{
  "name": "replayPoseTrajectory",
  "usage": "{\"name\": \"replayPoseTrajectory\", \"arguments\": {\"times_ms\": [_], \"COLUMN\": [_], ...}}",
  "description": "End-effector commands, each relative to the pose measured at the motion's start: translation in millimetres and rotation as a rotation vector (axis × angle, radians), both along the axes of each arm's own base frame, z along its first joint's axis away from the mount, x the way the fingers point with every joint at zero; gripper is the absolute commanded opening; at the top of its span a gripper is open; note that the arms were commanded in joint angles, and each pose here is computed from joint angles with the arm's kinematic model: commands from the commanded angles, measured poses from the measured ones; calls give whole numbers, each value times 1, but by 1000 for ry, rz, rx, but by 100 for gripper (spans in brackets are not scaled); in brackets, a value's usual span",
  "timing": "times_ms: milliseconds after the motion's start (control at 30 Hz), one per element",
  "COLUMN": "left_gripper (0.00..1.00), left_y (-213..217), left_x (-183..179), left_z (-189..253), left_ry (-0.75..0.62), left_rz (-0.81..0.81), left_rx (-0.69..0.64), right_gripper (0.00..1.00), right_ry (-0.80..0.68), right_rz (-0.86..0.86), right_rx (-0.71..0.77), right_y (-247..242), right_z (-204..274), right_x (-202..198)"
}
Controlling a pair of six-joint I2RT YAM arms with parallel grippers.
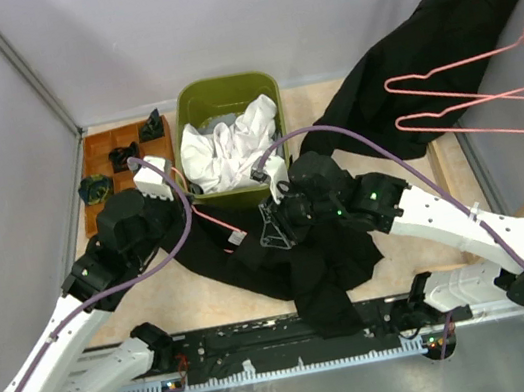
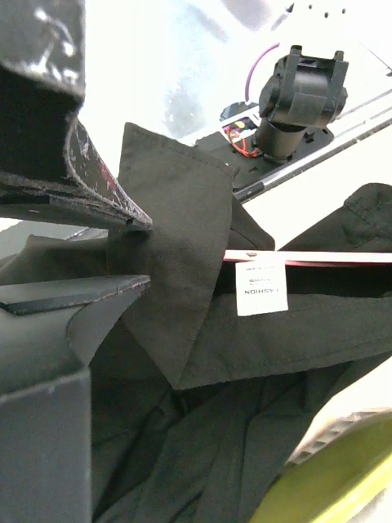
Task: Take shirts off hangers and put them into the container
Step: Remove the shirt from the hanger.
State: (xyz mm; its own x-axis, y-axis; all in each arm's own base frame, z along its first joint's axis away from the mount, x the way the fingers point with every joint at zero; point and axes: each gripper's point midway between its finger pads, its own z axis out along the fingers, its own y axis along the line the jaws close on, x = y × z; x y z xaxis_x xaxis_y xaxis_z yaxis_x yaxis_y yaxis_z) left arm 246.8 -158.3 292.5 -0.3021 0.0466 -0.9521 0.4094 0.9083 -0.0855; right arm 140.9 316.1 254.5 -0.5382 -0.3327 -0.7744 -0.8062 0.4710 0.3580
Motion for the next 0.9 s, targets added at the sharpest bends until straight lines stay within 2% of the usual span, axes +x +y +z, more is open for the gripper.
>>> {"name": "replayPoseTrajectory", "arguments": {"times_ms": [0, 67, 233, 400, 533, 700, 867], "left_gripper": [0, 0, 0, 0, 0, 0, 0], "left_y": [2, 3, 4, 15, 44, 71, 81], "left_x": [3, 3, 3, 5, 6, 1, -2], "left_z": [7, 7, 6, 2, -3, 4, 5], "left_ry": [-23, -24, -22, -16, 7, -33, -34], "left_rz": [20, 22, 30, 80, 231, 361, 410], "left_rx": [-18, -18, -15, 22, 54, 26, 18], "right_gripper": [28, 25, 0, 0, 0, 0, 0], "right_ry": [22, 25, 15, -39, -69, -97, -131], "right_rz": [32, 28, 25, -11, -28, -37, -28], "right_rx": [5, -3, -8, -5, 4, 24, 65], "right_y": [4, 4, 2, -9, -18, -30, -38], "right_z": [2, 1, 2, 12, 14, 19, 26], "right_x": [-4, -4, -3, 2, 1, -3, -9]}}
